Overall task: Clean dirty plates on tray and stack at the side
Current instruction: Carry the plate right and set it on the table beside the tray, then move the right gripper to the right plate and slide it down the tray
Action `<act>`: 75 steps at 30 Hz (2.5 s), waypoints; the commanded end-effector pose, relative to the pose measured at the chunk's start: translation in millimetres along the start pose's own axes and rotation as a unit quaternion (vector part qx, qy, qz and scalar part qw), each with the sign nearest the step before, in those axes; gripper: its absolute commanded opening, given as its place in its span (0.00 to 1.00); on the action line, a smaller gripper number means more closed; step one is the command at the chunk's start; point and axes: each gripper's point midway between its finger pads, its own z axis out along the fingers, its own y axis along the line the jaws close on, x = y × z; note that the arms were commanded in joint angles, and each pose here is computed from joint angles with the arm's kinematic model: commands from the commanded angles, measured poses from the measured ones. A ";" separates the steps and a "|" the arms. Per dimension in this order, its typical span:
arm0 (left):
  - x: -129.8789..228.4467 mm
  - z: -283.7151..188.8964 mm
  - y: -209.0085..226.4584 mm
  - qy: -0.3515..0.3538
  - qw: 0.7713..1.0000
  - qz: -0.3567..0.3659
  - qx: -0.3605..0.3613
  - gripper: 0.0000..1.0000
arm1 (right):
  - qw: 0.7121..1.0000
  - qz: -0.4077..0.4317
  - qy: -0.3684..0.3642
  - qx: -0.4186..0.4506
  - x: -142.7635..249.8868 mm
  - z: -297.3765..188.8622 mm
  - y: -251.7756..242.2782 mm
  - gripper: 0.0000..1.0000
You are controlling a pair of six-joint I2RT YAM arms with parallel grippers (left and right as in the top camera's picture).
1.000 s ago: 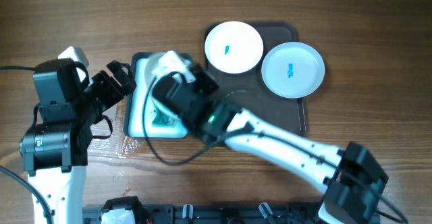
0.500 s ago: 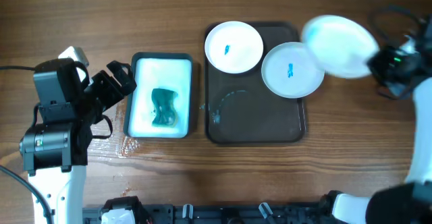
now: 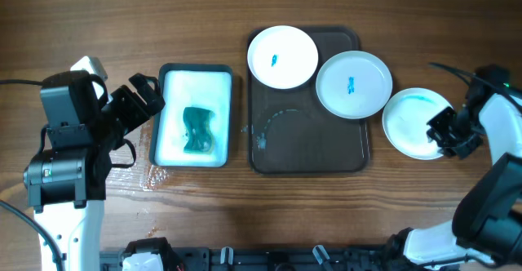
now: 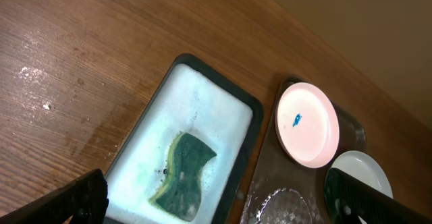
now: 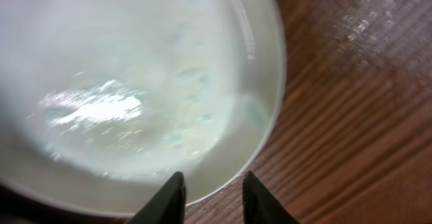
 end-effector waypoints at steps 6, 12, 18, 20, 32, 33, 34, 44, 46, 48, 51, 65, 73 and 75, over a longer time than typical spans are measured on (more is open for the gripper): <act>-4.3 -2.7 -2.5 -0.006 1.000 0.001 0.004 1.00 | 0.921 -0.304 -0.187 -0.157 -7.5 -55.1 140.6 0.62; -4.3 -2.7 -2.5 -0.006 1.000 0.001 0.004 1.00 | 0.922 -0.313 -0.176 -0.146 -36.5 17.8 166.4 0.50; -4.3 -2.7 -2.5 -0.006 1.000 0.001 0.004 1.00 | 0.932 -0.279 -0.142 -0.182 -13.1 -13.6 161.8 0.04; -4.3 -2.7 -2.5 -0.006 1.000 0.001 0.004 1.00 | 0.926 -0.266 -0.152 -0.222 1.5 -56.1 160.9 0.04; 18.1 -3.5 -16.9 0.051 0.997 -0.007 0.051 1.00 | 0.923 -0.319 -0.081 -0.198 143.1 20.3 147.1 0.04; 20.8 -1.9 -18.8 0.059 0.997 -0.003 0.055 1.00 | 0.905 -0.357 -0.080 -0.217 148.5 17.3 153.5 0.05; 28.1 2.2 -18.2 0.077 0.996 0.000 0.050 1.00 | 0.887 -0.391 -0.079 -0.233 153.5 14.2 158.8 0.15; 147.4 126.1 38.4 0.317 0.931 0.062 -0.169 0.66 | 0.859 -0.408 -0.142 -0.276 145.6 -93.7 170.5 0.39; 172.0 148.8 52.3 0.359 0.909 0.067 -0.198 0.62 | 0.862 -0.408 -0.134 -0.270 149.4 -93.9 163.4 0.39; 191.2 171.4 65.4 0.385 0.894 0.067 -0.217 0.42 | 0.867 -0.408 -0.120 -0.259 152.7 -88.2 157.2 0.39; 195.8 185.7 68.1 0.385 0.894 0.067 -0.217 0.04 | 0.870 -0.408 -0.113 -0.254 154.5 -86.2 154.0 0.38; 183.0 202.4 69.4 0.318 0.920 0.096 -0.208 0.04 | 0.877 -0.407 -0.090 -0.237 160.5 -79.4 142.8 0.37; 134.1 174.5 28.0 0.289 0.935 0.109 -0.174 0.04 | 0.929 -0.316 -0.134 -0.137 124.0 -61.5 121.3 0.30; 110.7 155.0 9.2 0.273 0.941 0.136 -0.150 0.04 | 0.892 -0.414 -0.104 -0.151 134.1 -45.0 138.5 0.31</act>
